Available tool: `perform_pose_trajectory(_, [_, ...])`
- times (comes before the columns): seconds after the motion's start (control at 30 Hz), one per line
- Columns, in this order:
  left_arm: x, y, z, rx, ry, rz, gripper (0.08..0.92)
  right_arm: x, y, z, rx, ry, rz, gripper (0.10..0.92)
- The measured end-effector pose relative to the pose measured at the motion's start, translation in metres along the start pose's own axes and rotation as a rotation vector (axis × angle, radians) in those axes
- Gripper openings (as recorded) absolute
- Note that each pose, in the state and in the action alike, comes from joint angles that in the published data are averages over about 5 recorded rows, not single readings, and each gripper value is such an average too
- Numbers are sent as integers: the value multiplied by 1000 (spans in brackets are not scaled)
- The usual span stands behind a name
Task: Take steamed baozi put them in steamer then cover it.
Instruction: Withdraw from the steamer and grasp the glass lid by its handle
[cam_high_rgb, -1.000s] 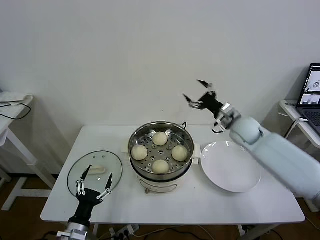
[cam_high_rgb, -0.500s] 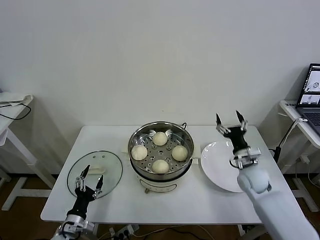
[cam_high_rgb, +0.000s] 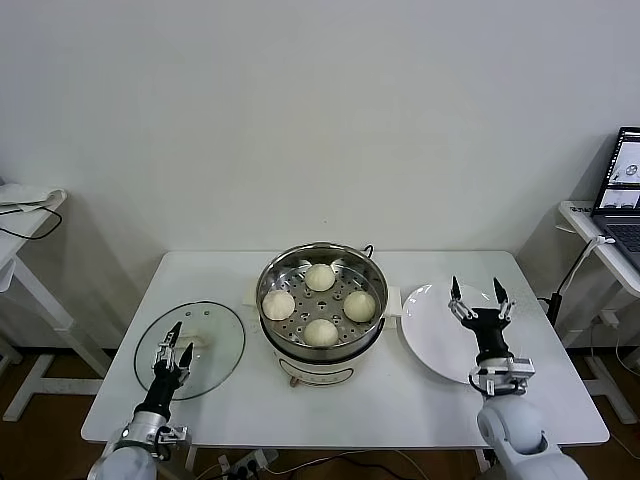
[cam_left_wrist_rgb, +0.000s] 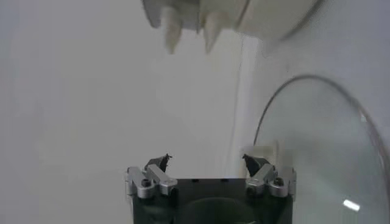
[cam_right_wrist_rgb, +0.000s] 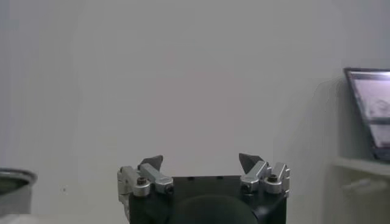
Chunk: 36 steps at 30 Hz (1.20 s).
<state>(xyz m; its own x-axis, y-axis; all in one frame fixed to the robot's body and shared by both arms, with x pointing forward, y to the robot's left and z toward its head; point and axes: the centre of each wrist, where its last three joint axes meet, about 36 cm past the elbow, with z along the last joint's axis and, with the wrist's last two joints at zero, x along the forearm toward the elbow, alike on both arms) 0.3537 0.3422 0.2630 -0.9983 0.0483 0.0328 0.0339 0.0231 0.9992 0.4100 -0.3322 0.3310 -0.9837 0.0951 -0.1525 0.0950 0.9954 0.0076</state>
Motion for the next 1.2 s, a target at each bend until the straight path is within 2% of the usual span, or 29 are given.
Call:
perform_pose_trajectory(0.23, [-12, -7, 2, -48, 15, 17, 823, 15, -1, 8, -9, 20, 23, 823])
perform_pose_trajectory(0.97, [-50, -9, -2, -85, 42, 4, 813, 31, 1, 12, -16, 29, 32, 823])
perform_pose_trajectory(1.2, [-55, -15, 0, -92, 55, 33, 645, 30, 1, 7, -16, 17, 33, 823])
